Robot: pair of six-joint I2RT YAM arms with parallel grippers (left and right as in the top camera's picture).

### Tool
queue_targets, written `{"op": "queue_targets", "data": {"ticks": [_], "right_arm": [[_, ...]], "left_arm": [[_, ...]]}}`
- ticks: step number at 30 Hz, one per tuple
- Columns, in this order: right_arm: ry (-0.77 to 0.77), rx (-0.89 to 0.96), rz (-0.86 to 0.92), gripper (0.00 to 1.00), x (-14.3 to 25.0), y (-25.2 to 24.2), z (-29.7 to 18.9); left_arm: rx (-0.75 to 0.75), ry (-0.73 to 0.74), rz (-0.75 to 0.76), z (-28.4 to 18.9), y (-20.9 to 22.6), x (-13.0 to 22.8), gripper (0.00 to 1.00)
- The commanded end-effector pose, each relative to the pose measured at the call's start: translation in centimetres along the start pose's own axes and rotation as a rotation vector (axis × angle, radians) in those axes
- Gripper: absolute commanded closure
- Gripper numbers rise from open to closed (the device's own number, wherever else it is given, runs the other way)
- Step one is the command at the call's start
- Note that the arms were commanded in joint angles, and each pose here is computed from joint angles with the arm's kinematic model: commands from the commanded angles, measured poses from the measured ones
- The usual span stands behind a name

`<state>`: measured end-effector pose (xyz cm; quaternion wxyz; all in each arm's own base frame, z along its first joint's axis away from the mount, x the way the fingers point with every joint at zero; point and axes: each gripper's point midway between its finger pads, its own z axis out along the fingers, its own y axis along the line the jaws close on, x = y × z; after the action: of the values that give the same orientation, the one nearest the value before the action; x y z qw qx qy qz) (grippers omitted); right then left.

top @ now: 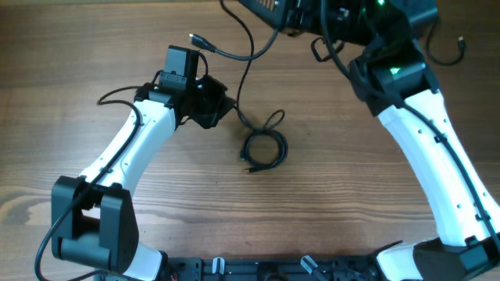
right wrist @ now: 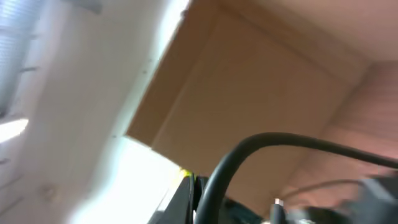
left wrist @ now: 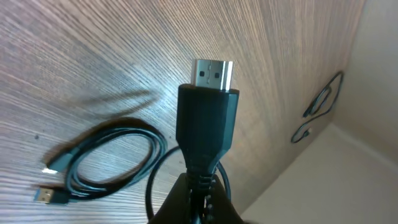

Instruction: Untangle cables

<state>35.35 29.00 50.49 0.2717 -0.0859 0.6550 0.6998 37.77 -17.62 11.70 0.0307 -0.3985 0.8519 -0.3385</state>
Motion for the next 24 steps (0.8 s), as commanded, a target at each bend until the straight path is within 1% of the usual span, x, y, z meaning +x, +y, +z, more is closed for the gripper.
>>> {"op": "queue_targets", "data": {"ticks": [1, 2, 3, 4, 5, 6, 7, 8, 9, 10, 11, 12, 14, 15, 17, 18, 21, 24], "right_arm": [[-0.210, 0.317, -0.055, 0.96, -5.0, -8.1, -4.5], [-0.284, 0.454, -0.046, 0.96, -6.4, -11.0, -7.3], [-0.369, 0.636, -0.068, 0.96, -8.3, -14.3, -11.9], [-0.417, 0.734, -0.066, 0.96, -9.4, -15.9, -15.3], [-0.457, 0.799, -0.063, 0.96, -10.4, -16.8, -18.7], [-0.517, 0.879, -0.056, 0.96, -11.6, -17.6, -23.6], [-0.556, 0.930, -0.045, 0.96, -12.0, -18.1, -26.3], [-0.595, 0.987, -0.036, 0.96, -12.3, -18.5, -28.9], [-0.667, 1.124, -0.029, 0.96, -12.6, -19.3, -34.0], [-0.709, 1.268, -0.045, 0.96, -12.4, -19.6, -38.5], [-0.731, 1.362, -0.054, 0.96, -12.1, -19.7, -41.2], [-0.767, 1.498, -0.050, 0.96, -11.5, -19.7, -44.8], [-0.822, 1.684, -0.019, 0.96, -10.3, -19.4, -49.5], [-0.834, 1.741, -0.008, 0.96, -9.9, -19.4, -50.9], [-0.842, 1.765, 0.008, 0.96, -9.7, -19.8, -51.7], [-0.842, 1.766, 0.009, 0.96, -9.7, -19.9, -51.8], [-0.852, 1.802, 0.030, 0.96, -9.6, -20.8, -52.6], [-0.826, 1.827, 0.066, 0.96, -9.4, -22.9, -53.3]], "left_arm": [[0.017, 0.058, 0.240, -0.6, 0.6, -0.4, 0.96], [0.050, 0.083, 0.285, -1.3, 0.4, -0.4, 0.96], [0.135, 0.125, 0.383, -2.9, -0.5, -0.4, 0.96], [0.216, 0.135, 0.459, -4.8, -1.1, -0.8, 0.96], [0.258, 0.102, 0.476, -6.8, -1.3, -2.0, 0.96], [0.276, 0.042, 0.431, -9.1, -0.7, -4.1, 0.96], [0.306, 0.017, 0.413, -10.7, -0.5, -5.1, 0.96], [0.347, 0.005, 0.426, -12.0, -0.6, -5.6, 0.96], [0.419, -0.028, 0.428, -14.6, -0.4, -6.9, 0.96], [0.431, -0.082, 0.381, -16.4, 0.6, -8.8, 0.96], [0.430, -0.115, 0.342, -17.3, 1.5, -10.1, 0.96], [0.428, -0.157, 0.289, -18.6, 2.9, -11.6, 0.96], [0.432, -0.220, 0.234, -20.4, 4.5, -13.6, 0.96], [0.430, -0.245, 0.213, -21.0, 5.2, -14.3, 0.96], [0.414, -0.277, 0.186, -21.6, 6.1, -15.1, 0.96], [0.378, -0.302, 0.167, -21.5, 6.8, -15.6, 0.96], [0.250, -0.336, 0.014, -20.6, 9.2, -16.4, 0.96], [0.247, -0.286, 0.078, -18.7, 7.1, -14.9, 0.96]]}}
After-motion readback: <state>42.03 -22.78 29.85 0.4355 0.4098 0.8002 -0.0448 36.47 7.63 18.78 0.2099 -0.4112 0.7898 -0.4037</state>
